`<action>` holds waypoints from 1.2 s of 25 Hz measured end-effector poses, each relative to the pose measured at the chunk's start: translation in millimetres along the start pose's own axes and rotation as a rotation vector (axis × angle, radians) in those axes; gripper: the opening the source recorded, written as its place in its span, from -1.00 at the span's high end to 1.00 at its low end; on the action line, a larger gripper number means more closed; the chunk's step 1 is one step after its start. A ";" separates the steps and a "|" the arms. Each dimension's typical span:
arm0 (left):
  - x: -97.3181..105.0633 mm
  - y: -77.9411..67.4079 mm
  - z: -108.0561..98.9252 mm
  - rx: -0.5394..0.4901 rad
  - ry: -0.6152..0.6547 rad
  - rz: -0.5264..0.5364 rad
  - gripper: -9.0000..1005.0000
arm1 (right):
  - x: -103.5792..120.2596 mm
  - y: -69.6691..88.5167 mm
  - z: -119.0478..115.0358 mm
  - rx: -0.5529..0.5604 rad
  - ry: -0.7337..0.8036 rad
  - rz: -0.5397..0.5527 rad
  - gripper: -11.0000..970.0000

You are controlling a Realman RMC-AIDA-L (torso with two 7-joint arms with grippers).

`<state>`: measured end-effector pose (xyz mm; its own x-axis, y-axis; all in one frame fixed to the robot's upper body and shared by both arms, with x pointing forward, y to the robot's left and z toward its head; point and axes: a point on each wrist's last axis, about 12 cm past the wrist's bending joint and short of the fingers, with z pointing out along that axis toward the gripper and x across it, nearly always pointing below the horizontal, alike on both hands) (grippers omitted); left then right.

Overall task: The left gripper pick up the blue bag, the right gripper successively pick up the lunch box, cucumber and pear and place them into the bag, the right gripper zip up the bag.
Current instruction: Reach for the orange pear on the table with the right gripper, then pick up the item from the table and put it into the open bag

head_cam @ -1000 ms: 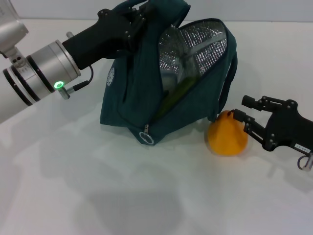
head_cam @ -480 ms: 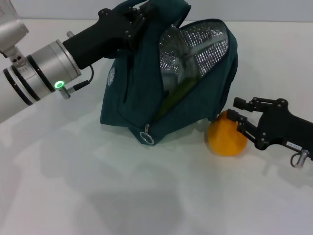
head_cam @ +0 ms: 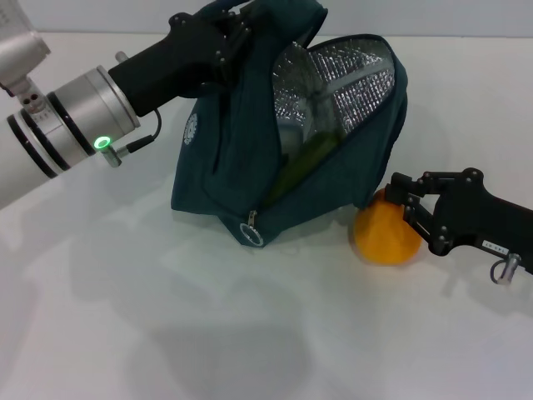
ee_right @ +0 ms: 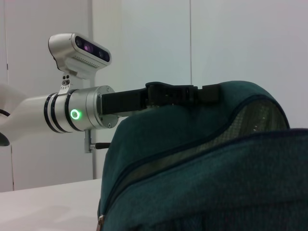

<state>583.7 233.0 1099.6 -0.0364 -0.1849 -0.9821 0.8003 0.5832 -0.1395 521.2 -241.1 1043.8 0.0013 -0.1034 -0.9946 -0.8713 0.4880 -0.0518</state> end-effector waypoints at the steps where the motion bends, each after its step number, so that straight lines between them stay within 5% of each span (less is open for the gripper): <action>1: 0.0 0.0 0.0 0.000 0.000 0.000 0.89 | -0.1 -0.1 0.1 0.000 0.000 0.000 0.48; 7: -0.2 -0.1 0.4 0.001 -0.001 0.000 0.89 | 1.3 -2.5 1.7 0.014 0.019 0.004 0.76; 16: 0.2 -0.4 -0.6 0.001 -0.002 -0.001 0.89 | -3.2 -2.5 1.0 -0.006 -0.006 -0.007 0.90; 25: 1.0 -0.8 -1.8 0.001 0.000 -0.001 0.89 | -40.4 -0.7 -25.8 -0.042 -0.304 -0.066 0.92; 30: 1.5 -1.5 -1.5 0.002 -0.001 0.003 0.89 | -71.4 -14.7 -15.3 -0.058 -0.459 -0.092 0.92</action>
<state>581.6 233.0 1098.2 -0.0334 -0.1842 -0.9823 0.8019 0.5817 -0.1364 526.4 -254.1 1116.9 0.2853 0.2559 -0.9236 -0.8831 0.4446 -0.1496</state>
